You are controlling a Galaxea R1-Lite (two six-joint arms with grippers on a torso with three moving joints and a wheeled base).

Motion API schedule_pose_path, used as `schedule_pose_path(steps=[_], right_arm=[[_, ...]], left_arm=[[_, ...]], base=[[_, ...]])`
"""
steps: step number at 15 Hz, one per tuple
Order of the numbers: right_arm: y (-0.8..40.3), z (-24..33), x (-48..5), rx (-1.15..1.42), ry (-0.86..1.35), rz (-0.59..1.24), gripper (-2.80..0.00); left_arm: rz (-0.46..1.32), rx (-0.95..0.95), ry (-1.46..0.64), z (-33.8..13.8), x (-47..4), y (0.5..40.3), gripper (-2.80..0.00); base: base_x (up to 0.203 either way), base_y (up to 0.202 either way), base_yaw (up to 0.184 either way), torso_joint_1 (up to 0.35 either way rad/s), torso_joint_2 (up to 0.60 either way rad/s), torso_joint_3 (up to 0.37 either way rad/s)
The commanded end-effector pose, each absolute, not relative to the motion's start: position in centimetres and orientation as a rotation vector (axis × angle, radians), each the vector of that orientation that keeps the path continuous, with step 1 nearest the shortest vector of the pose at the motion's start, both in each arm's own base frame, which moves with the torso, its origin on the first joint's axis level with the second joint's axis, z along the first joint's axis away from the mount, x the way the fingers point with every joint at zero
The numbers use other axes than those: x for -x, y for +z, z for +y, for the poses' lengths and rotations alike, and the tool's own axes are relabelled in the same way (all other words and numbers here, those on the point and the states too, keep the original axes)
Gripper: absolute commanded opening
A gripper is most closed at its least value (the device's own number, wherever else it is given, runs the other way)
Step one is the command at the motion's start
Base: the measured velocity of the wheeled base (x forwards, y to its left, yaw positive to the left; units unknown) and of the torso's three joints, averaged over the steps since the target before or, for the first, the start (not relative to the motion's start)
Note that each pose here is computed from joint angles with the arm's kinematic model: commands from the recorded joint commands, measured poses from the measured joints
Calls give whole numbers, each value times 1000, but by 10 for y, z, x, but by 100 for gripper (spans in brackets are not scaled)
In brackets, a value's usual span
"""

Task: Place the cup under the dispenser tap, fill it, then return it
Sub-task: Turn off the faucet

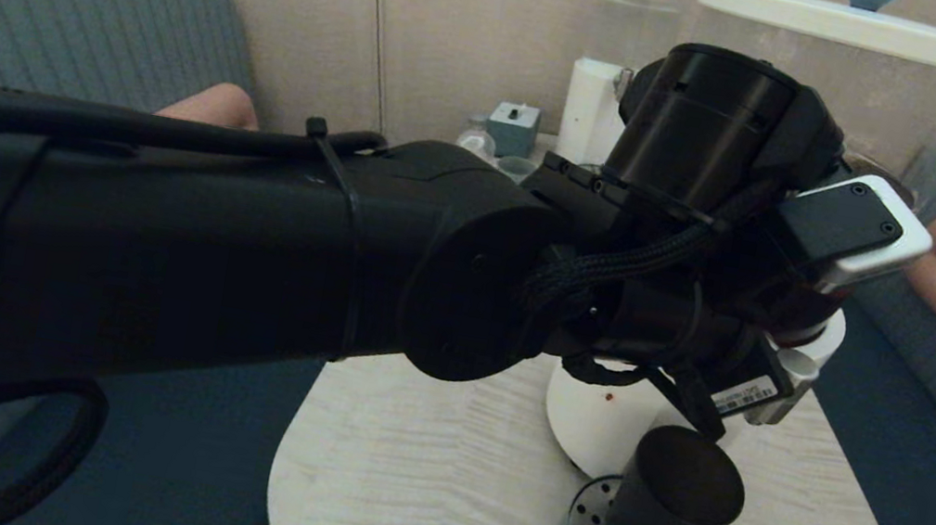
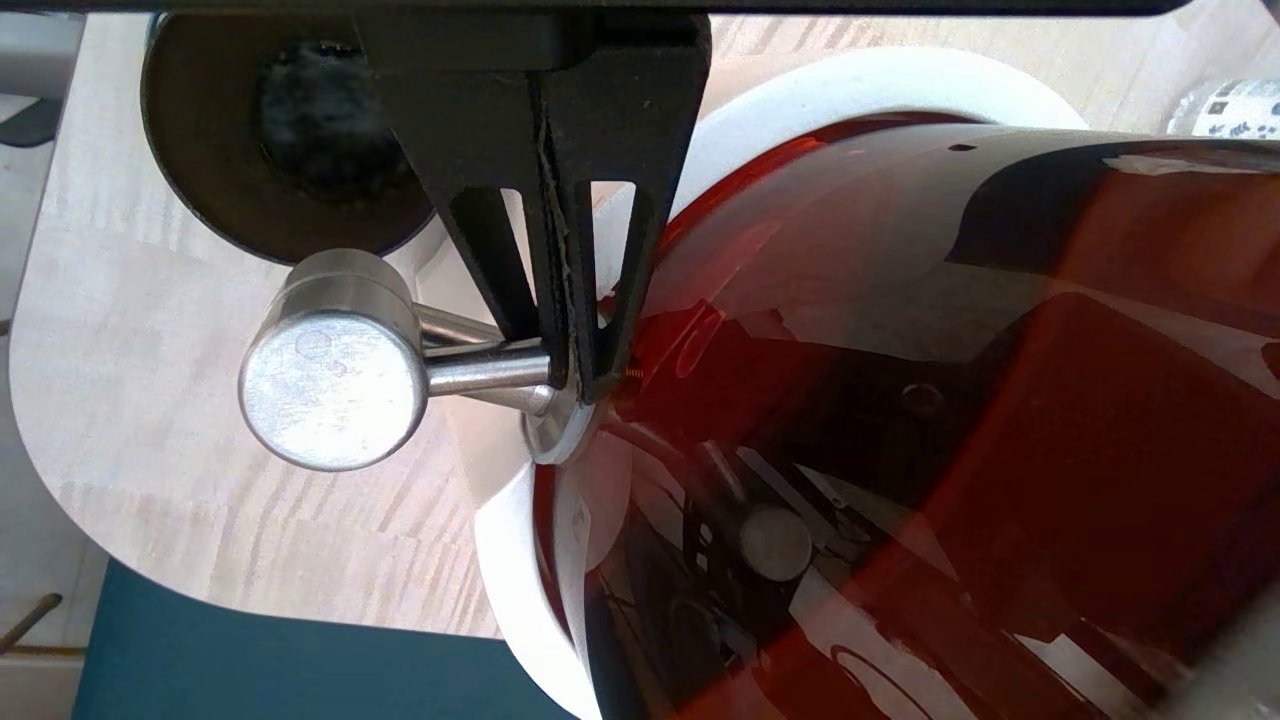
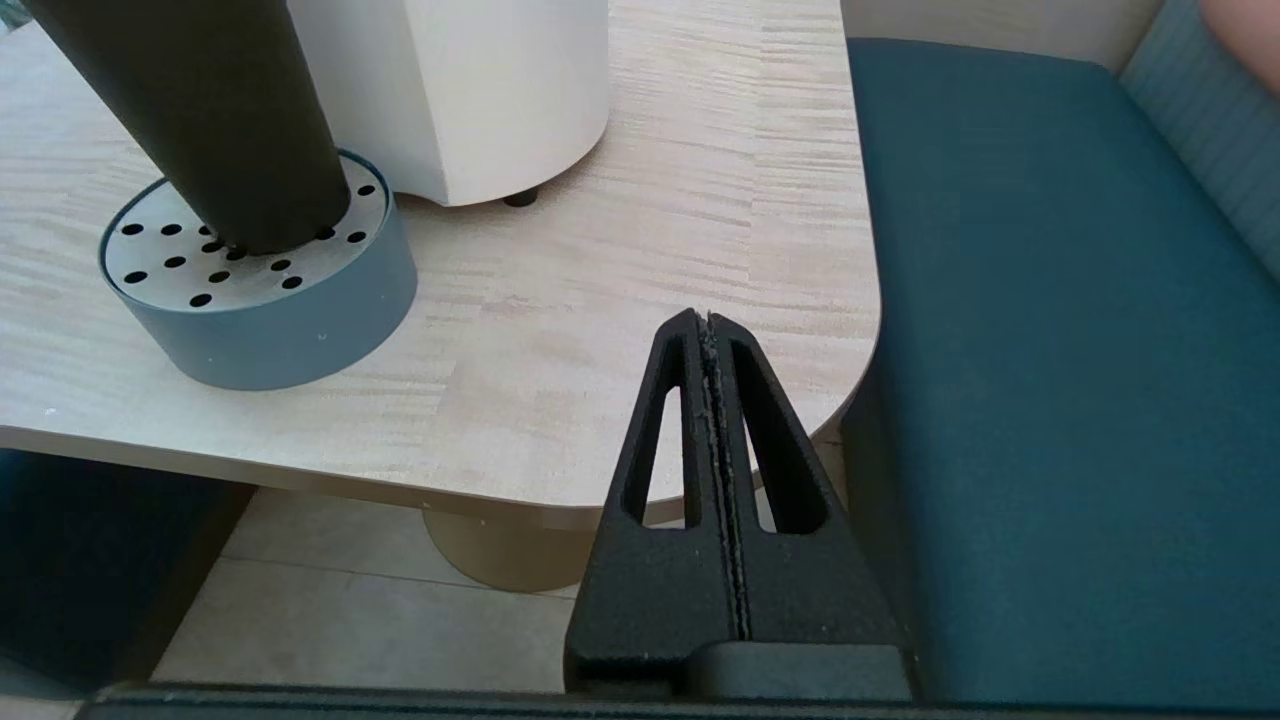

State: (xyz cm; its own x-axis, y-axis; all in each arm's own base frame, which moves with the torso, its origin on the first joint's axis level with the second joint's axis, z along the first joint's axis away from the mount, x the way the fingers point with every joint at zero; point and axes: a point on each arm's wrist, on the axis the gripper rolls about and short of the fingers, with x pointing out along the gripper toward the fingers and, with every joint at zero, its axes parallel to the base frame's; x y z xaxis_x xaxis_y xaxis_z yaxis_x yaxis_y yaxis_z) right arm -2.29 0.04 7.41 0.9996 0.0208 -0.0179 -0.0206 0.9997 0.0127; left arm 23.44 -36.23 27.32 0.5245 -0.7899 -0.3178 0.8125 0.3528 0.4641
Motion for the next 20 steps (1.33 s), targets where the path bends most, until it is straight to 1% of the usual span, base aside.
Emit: schedule_pose_path(steps=[1,8,12,16,20], right_arm=[[74,0,23,-12,21,19,-280],[74,0,23,-12,21,19,-280],[74,0,23,-12,21,19,-280],[74,0,23,-12,21,19,-280],[74,0,23,-12,21,19,-280]], left_arm=[[30,-622,-1039,-365,-234,273,-280],[30,-620,-1040,-365,-231,274,-280],[42,-620,-1019,-356,-226,282,-280],[114,-602,-995,-337,-216,291,-280],[202,-629,-936,-311,-205,291,-280]], base=[[0,0,0,0,0,0],[0,0,0,0,0,0],[0,0,0,0,0,0],[0,0,0,0,0,0],[0,0,0,0,0,0]])
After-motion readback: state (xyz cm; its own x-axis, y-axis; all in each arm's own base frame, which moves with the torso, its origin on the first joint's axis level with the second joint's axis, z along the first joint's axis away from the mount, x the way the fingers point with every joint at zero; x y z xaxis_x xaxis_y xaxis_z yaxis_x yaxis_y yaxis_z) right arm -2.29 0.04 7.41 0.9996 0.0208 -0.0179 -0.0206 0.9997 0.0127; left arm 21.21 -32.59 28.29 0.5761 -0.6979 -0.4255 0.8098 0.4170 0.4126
